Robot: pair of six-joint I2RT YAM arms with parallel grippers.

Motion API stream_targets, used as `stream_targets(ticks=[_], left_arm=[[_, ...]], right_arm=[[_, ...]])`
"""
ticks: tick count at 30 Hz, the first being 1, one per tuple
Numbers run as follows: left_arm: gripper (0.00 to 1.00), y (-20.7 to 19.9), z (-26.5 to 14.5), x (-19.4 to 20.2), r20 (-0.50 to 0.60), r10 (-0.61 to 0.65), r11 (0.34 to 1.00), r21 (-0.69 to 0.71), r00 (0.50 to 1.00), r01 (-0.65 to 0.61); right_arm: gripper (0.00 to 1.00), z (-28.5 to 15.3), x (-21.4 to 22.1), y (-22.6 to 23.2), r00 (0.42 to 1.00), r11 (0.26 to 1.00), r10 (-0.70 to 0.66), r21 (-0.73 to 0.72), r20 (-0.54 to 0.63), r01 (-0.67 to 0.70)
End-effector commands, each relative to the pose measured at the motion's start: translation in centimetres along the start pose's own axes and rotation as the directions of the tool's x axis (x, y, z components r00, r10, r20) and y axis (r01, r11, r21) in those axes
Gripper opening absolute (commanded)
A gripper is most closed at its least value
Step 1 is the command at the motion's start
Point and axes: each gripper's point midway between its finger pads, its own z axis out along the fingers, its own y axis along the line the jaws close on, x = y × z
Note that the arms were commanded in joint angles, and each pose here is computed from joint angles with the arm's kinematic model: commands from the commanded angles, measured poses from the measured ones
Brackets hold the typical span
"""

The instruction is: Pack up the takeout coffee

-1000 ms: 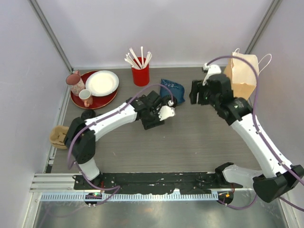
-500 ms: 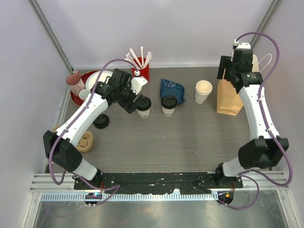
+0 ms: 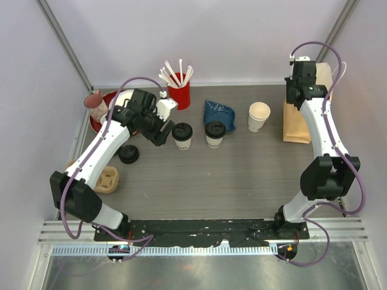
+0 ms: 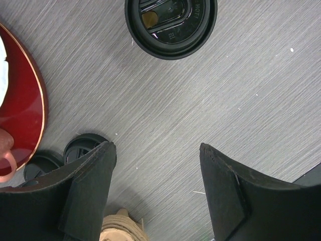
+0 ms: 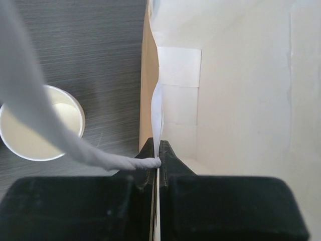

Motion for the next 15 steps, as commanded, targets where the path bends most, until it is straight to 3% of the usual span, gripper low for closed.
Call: stream_targets(ticks=[1,4,7,11,13,14,15], left_arm=[[0.72,0.2,-1.5,-0.9,0.055,-0.013,1.000,-0.015,0.998,0.014],[0.72,1.4,-1.7,-1.0,0.057,-0.045,0.998,-0.050,0.997,0.048],[0.72,2.9,-2.2,-1.2,0.075,-0.103,0.991,-0.076,0.992,0.109],[0.72,4.9,-3.5,-1.6,0.134,-0.167,0.978,-0.106,0.977,0.181],[0.72,5.8,-4.3,-1.6,0.166,-0.208,0.970,-0.094,0.964,0.226],[0.72,6.3,-4.9,-1.9,0.191,-0.221,0.964,-0.104,0.956,0.244],[0.72,6.7,-5.2,-2.0,0.205,-0.232,0.960,-0.110,0.951,0.257]], right_arm=[[0.01,-7.8,-6.4,-5.1,0.978,0.991,0.007,0.132,0.208,-0.035],[0.01,-12.4,-9.3,-6.1,0.951,0.992,0.034,0.104,0.307,-0.069],[0.01,-19.2,-12.6,-5.9,0.879,0.997,0.065,0.008,0.472,-0.078],[0.01,-29.8,-14.5,-1.8,0.714,0.963,0.124,-0.256,0.689,0.080],[0.01,-33.1,-13.6,2.0,0.663,0.884,0.138,-0.394,0.735,0.252],[0.01,-34.0,-11.8,5.2,0.667,0.784,0.142,-0.495,0.732,0.376],[0.01,-36.4,-10.3,6.3,0.622,0.719,0.136,-0.509,0.771,0.473]])
